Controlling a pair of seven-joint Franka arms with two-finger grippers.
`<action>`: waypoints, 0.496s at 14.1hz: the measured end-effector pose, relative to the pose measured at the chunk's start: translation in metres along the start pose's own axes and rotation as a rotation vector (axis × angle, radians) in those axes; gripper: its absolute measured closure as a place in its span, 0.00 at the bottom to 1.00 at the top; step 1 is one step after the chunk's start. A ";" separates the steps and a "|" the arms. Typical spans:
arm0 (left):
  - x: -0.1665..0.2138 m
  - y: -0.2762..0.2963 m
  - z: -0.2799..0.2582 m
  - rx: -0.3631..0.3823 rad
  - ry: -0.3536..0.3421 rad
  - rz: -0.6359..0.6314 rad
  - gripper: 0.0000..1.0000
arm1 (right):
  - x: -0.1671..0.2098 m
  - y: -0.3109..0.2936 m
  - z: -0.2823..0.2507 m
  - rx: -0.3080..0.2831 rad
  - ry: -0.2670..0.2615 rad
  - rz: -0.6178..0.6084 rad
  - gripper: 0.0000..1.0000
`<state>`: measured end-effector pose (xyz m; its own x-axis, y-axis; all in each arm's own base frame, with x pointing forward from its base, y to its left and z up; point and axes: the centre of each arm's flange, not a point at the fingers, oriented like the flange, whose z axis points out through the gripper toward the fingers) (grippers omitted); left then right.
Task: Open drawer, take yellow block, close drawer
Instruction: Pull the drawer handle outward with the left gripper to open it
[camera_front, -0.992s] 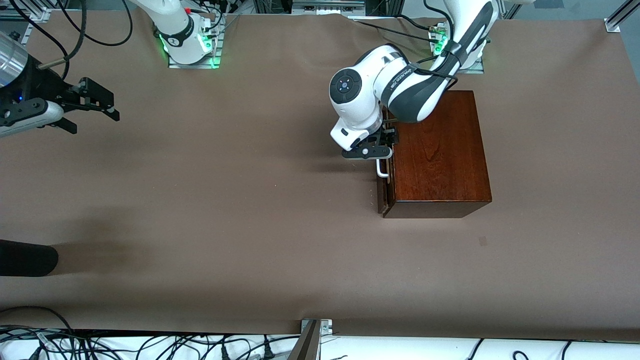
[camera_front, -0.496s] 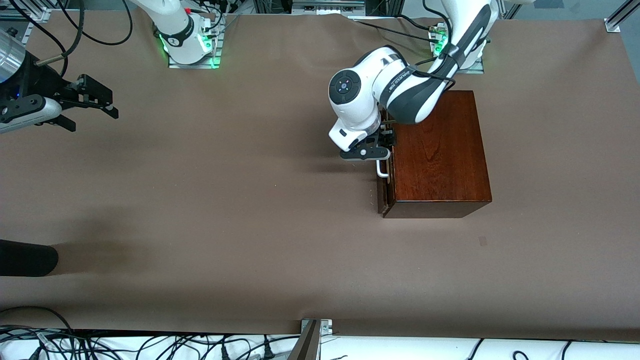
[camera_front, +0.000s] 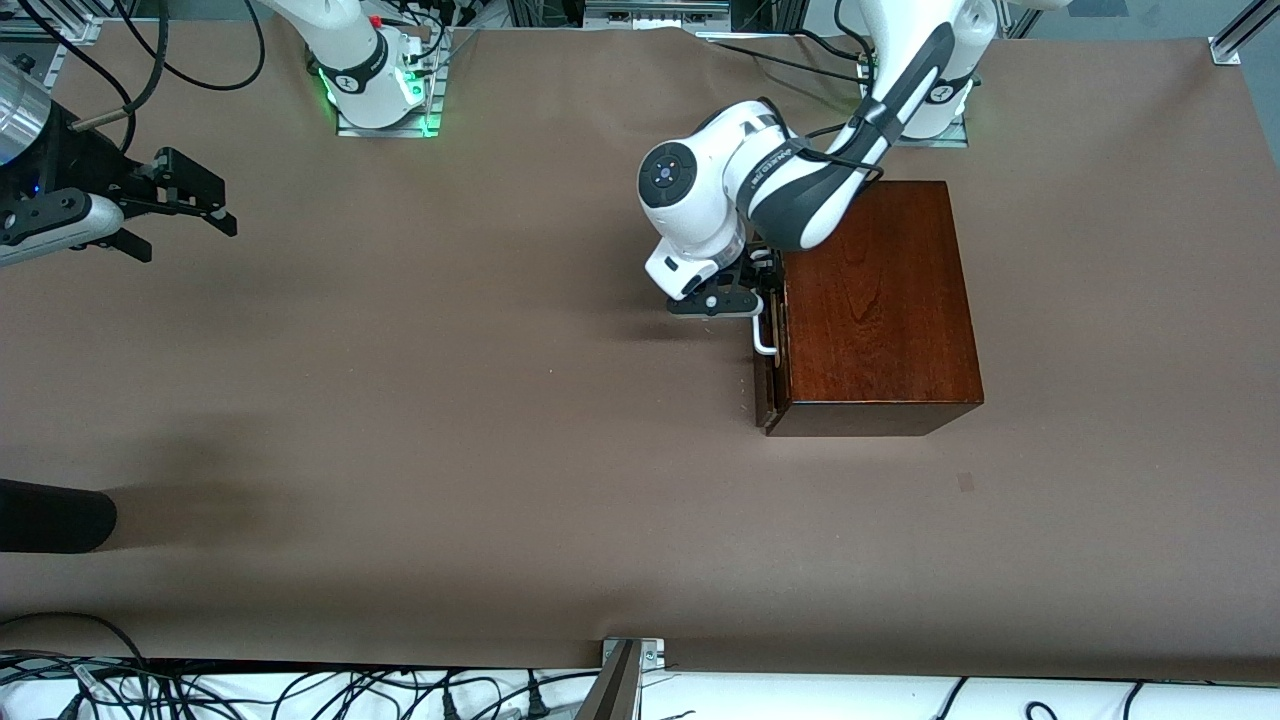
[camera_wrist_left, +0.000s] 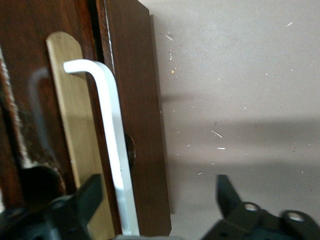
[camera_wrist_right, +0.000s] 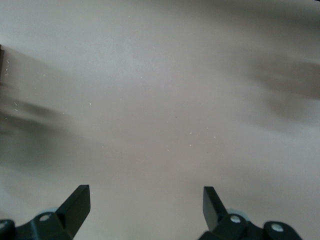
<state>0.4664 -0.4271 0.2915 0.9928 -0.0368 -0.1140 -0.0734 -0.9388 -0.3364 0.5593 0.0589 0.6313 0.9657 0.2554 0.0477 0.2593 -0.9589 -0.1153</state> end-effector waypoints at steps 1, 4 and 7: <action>-0.001 0.004 0.004 -0.002 -0.001 -0.003 0.00 | 0.000 0.000 0.000 0.000 0.000 0.000 0.00; 0.001 0.006 0.013 -0.001 -0.007 -0.008 0.00 | -0.001 0.000 0.000 0.002 -0.008 0.000 0.00; 0.002 0.010 0.011 -0.022 0.008 -0.007 0.00 | -0.006 0.006 -0.003 0.005 -0.018 -0.007 0.00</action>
<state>0.4663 -0.4323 0.2775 0.9940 -0.0329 -0.1040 -0.0644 -0.9463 -0.3169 0.5546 0.0516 0.6335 0.9639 0.2646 0.0307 0.2663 -0.9564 -0.1201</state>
